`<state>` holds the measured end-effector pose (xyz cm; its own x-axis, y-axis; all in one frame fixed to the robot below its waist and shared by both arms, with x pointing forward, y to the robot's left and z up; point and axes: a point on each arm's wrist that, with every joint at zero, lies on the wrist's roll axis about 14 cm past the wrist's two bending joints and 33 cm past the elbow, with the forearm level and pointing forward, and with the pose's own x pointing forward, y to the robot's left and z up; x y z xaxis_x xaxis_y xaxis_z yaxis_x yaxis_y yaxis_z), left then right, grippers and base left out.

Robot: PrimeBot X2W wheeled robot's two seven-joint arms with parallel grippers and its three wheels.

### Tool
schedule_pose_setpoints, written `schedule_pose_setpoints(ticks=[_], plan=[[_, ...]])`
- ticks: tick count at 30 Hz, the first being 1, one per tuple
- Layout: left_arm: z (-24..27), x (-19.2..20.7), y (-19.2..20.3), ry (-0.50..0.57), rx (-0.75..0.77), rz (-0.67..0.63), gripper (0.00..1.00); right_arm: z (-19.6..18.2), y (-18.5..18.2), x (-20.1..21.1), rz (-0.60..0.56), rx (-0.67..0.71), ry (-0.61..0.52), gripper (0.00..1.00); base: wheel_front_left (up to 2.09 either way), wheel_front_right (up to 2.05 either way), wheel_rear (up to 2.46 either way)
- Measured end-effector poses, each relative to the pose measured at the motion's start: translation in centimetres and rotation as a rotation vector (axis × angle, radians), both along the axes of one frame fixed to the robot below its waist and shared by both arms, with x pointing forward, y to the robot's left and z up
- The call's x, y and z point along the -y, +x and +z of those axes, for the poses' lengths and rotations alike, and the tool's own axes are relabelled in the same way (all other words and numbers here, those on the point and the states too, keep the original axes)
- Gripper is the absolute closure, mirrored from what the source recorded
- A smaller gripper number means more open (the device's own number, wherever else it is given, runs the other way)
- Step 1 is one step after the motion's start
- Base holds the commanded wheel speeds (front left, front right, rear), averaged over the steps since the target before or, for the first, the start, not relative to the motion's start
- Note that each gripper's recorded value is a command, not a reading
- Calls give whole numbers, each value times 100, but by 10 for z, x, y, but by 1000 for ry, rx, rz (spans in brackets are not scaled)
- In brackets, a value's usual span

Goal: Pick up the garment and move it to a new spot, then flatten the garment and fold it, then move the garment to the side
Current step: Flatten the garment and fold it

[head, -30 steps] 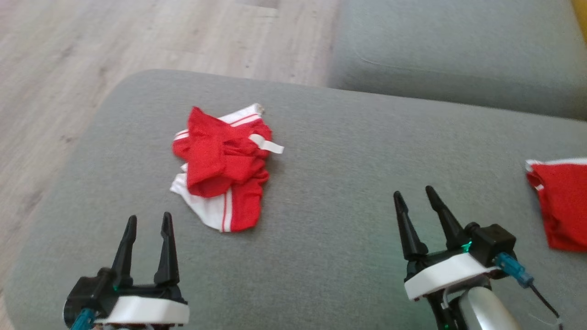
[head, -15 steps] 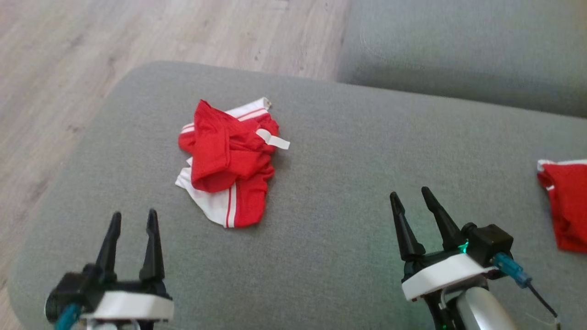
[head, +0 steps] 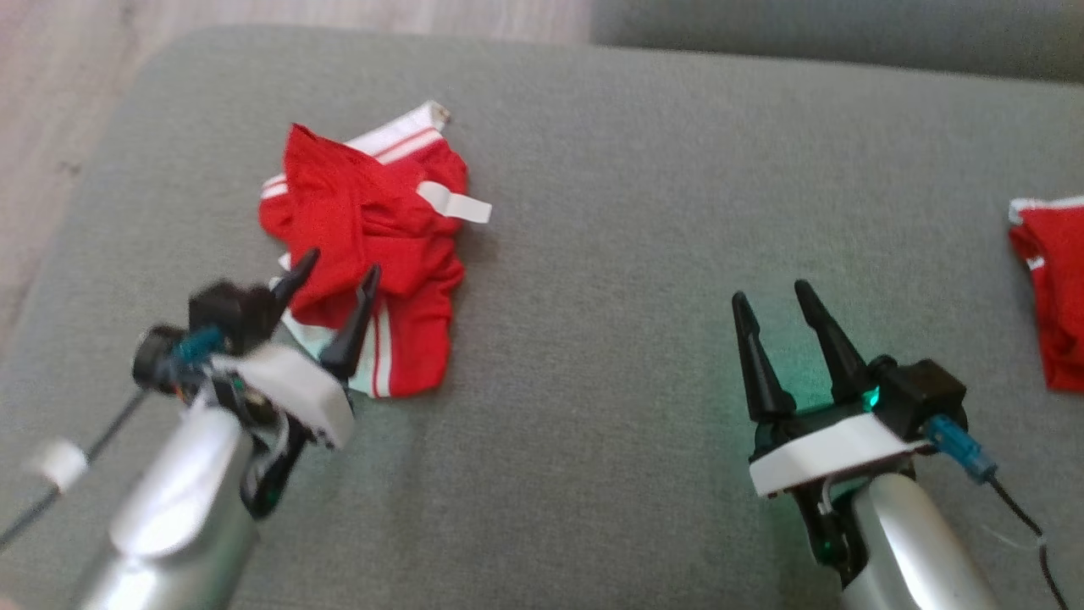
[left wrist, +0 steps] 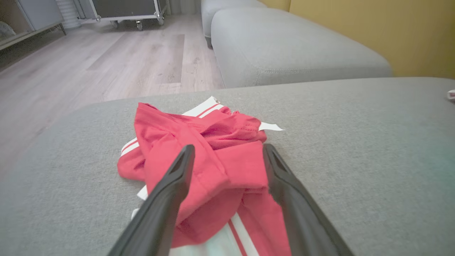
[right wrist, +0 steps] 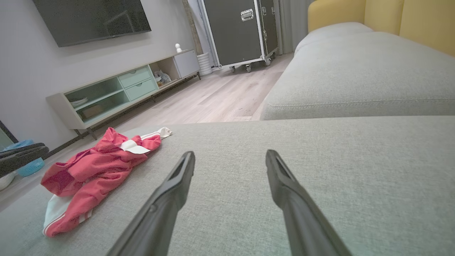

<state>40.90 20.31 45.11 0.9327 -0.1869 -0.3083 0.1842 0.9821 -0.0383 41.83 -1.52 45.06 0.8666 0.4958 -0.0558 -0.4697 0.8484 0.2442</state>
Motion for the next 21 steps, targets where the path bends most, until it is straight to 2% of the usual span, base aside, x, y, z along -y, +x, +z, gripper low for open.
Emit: schedule_pose_setpoints(ticks=[5,14,15,16,21], plan=[[-23,-6,22,35,-120,-20,0,-9,12,10,-33,-15,2,0,0,0,0],[-58,-27,40,68,-246,37,0,-23,17,28,-81,-47,-11,0,0,0,0],[-59,-28,40,60,-251,45,53,-23,17,28,-83,-48,-11,0,0,0,0],[-59,-29,40,52,-246,51,100,-23,17,29,-84,-46,-12,0,0,0,0],[-34,-33,46,11,-108,84,100,-12,15,29,-84,-20,-14,0,0,0,0]])
